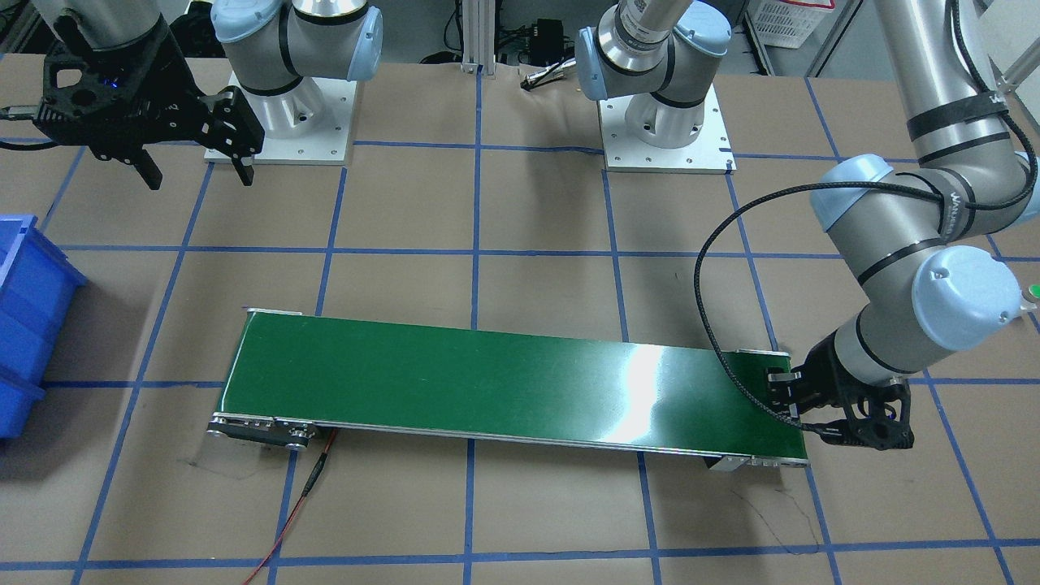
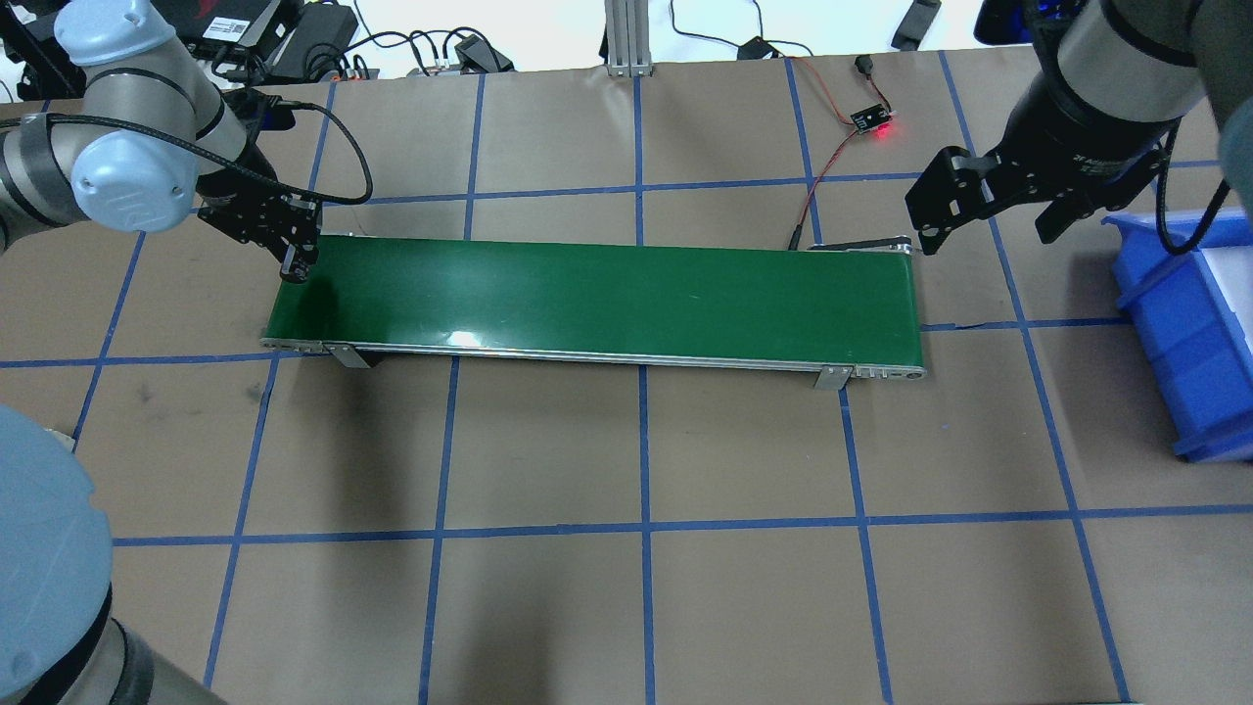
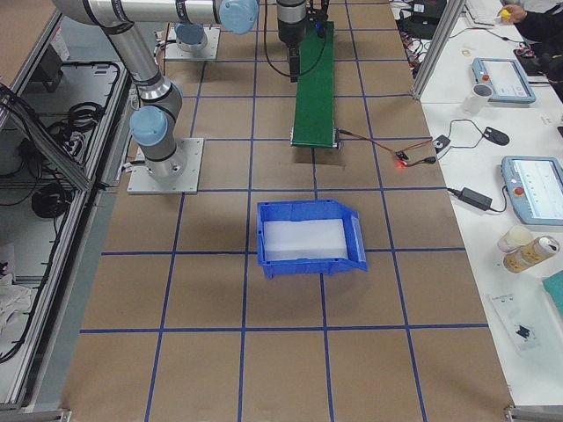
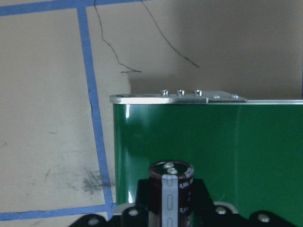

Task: Move capacitor from left to right
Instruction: 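Move the left gripper with the capacitor over the conveyor's near end, then lower the capacitor onto the belt and open the left gripper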

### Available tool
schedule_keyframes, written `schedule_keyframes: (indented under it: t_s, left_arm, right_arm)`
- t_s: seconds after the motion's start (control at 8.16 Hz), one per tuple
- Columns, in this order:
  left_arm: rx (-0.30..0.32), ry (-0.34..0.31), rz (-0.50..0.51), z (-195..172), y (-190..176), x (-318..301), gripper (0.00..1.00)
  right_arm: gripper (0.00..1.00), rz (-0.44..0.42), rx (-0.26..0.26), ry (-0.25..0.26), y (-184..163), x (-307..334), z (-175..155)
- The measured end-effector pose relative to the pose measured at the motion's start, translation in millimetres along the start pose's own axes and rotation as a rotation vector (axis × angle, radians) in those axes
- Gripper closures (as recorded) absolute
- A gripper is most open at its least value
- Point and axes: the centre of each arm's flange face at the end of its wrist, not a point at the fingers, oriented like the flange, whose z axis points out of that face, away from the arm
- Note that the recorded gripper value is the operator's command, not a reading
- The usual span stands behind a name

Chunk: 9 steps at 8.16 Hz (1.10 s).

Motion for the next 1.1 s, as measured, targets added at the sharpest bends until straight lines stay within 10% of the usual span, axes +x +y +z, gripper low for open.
schedule_keyframes:
  t_s: [0.25,0.49,0.86,1.1]
  left_arm:
    - [-0.006,0.009,0.007,8,-2,13,1.00]
    - [-0.014,0.013,-0.004,12,-2,24,0.71]
    - [-0.026,0.023,-0.015,22,0,28,0.00]
    - [-0.001,0.066,-0.064,15,-1,45,0.00]
  right_arm:
    - [0.00,-0.008,-0.002,0.010,0,1,0]
    - [0.00,-0.011,-0.003,0.012,0,1,1]
    - [0.00,-0.013,0.005,0.017,-1,2,0]
    - [0.00,-0.013,-0.002,0.018,-3,2,4]
